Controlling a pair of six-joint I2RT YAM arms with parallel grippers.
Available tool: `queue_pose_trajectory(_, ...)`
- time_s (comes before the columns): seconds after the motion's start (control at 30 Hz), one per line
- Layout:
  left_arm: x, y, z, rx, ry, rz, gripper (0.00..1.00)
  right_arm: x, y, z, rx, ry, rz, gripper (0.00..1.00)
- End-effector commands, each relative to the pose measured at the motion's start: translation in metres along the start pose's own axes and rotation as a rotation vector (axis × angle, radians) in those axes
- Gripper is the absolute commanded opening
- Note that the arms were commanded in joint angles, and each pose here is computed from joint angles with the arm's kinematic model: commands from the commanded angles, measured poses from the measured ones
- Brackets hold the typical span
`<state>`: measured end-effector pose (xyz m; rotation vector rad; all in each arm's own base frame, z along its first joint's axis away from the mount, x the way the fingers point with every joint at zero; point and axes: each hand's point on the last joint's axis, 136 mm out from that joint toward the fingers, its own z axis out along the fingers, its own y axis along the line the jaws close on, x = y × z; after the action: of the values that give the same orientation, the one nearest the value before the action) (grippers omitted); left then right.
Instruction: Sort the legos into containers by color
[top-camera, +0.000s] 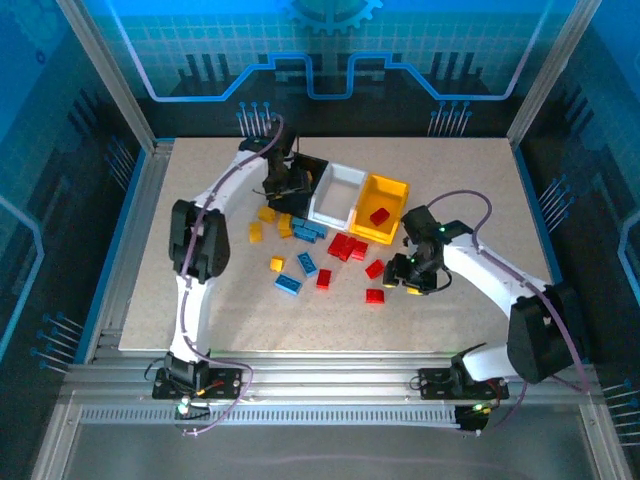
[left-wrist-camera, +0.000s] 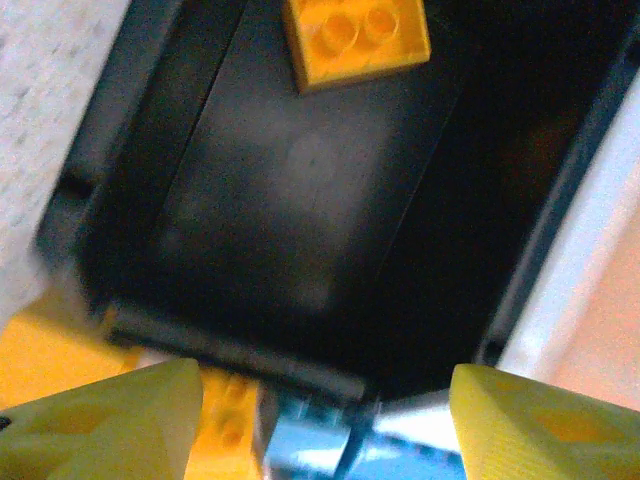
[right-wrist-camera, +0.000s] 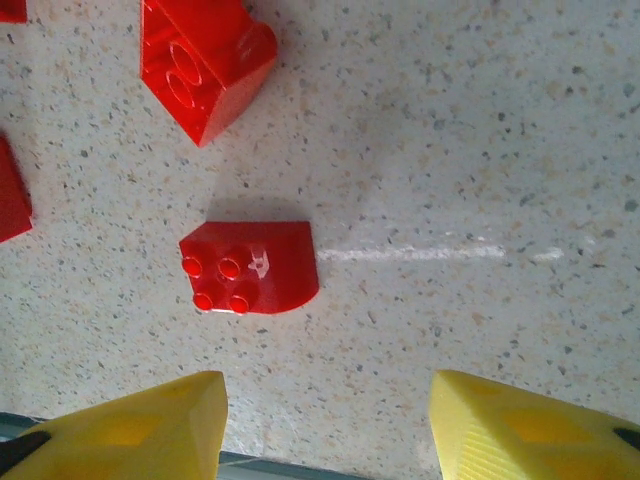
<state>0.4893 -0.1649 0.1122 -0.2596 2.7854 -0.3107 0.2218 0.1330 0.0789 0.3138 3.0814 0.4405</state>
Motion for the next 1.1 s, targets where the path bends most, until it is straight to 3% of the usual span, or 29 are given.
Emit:
queue_pose_trajectory(0.0, 0.008, 0.009, -0.055, 0.011, -0.088, 0.021, 0.68, -0.003, 0.013, -0.003, -0.021, 0.002, -0.04, 0.58)
queue_pose_trajectory(0.13, 0.046, 0.046, -0.06, -0.04, -0.057, -0.018, 0.69, -0.001, 0.021, 0.0, -0.028, 0.011, -0.056, 0.58)
queue_pose_trajectory(0.33, 0.084, 0.093, -0.033, -0.104, 0.062, -0.095, 0.7, 0.005, 0.028, 0.003, -0.017, 0.028, -0.087, 0.58)
queue_pose_trajectory(0.67, 0.077, 0.118, 0.007, -0.165, 0.135, -0.101, 0.69, 0.018, 0.018, -0.004, 0.014, 0.026, -0.088, 0.57)
queue_pose_trajectory(1.07, 0.077, 0.13, 0.045, -0.147, 0.179, -0.114, 0.67, 0.022, 0.02, -0.005, 0.018, 0.031, -0.042, 0.57)
